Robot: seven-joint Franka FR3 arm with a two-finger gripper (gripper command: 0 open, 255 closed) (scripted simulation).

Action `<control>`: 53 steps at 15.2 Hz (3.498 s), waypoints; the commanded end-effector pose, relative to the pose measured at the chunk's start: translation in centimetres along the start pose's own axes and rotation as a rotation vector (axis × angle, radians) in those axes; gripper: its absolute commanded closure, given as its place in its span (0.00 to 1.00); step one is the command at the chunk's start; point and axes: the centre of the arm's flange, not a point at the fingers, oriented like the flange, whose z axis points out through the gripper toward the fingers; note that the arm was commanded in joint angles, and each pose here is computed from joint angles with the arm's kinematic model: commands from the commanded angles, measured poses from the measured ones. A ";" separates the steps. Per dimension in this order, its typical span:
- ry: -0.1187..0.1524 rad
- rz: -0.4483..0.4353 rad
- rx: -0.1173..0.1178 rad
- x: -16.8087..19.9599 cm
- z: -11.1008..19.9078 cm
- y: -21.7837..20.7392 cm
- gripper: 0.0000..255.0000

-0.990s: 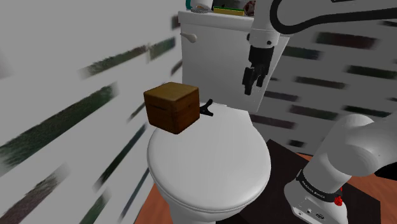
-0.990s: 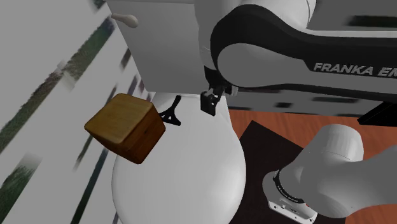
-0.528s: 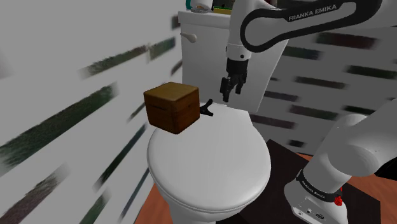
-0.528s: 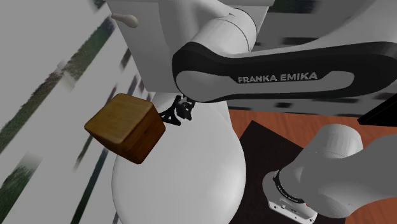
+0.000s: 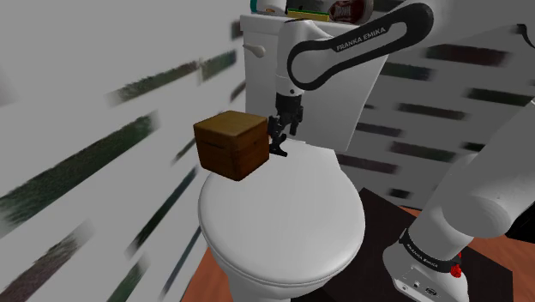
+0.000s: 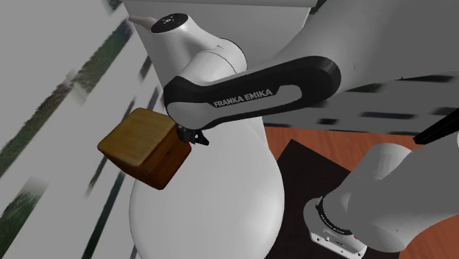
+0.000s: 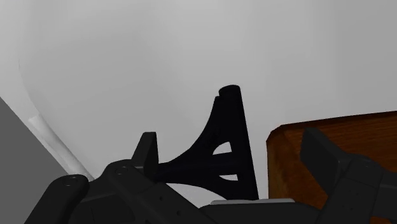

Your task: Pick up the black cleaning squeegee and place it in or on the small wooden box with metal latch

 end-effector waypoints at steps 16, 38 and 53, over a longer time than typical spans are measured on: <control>0.002 -0.001 0.002 0.4 4.1 -0.2 1.00; -0.134 0.233 0.236 3.7 6.0 5.4 0.00; -0.134 0.233 0.236 3.7 6.0 5.4 1.00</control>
